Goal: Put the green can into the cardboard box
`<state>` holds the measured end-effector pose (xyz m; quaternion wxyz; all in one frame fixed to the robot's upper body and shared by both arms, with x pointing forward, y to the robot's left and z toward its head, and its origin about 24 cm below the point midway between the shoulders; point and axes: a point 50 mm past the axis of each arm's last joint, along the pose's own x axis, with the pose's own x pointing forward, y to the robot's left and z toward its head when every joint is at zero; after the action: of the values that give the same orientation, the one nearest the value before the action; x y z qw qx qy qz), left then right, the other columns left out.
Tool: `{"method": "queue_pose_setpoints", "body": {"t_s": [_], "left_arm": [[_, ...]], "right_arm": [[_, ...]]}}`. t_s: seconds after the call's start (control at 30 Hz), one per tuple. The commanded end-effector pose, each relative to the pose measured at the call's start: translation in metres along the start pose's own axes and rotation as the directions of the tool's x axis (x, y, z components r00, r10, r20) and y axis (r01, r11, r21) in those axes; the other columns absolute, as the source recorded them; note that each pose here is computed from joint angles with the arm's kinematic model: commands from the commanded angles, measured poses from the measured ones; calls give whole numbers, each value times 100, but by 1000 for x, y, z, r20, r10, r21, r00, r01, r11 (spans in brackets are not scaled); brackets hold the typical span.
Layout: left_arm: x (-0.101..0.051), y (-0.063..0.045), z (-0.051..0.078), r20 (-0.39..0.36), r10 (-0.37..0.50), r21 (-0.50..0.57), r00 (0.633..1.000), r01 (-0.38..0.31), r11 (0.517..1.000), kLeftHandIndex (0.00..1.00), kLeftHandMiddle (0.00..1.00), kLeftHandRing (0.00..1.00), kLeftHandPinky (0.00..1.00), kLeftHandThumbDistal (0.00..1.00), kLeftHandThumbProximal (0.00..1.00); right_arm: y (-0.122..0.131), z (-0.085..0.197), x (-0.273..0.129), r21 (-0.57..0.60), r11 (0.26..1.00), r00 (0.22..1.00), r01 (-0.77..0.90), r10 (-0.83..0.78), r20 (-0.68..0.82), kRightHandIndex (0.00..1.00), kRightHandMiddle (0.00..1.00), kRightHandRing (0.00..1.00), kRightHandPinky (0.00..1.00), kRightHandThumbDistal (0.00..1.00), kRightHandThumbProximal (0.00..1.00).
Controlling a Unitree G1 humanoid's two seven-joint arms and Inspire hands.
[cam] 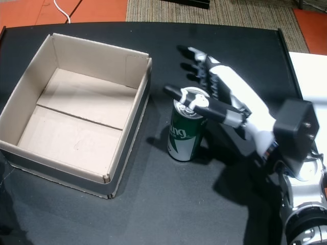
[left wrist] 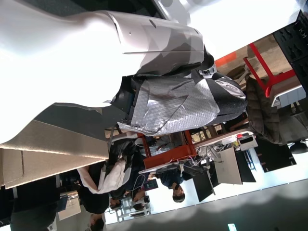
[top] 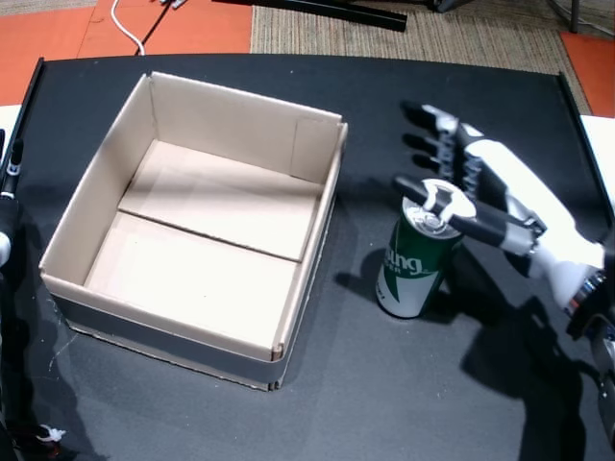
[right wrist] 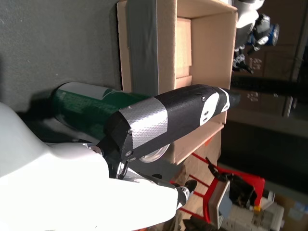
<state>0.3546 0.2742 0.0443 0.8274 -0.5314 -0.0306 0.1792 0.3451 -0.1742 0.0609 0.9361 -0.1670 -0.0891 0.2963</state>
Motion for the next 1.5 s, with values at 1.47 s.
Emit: {"method": "queue_pose_setpoints", "body": {"t_s": [1.47], "left_arm": [[0,2,3,24,45,-7,999,-45,999,37,39,51,77,0,91]], "right_arm": [[10,-10,-10,-142,988,997,-54,45,-62,100,100,100,100,100,53]]}}
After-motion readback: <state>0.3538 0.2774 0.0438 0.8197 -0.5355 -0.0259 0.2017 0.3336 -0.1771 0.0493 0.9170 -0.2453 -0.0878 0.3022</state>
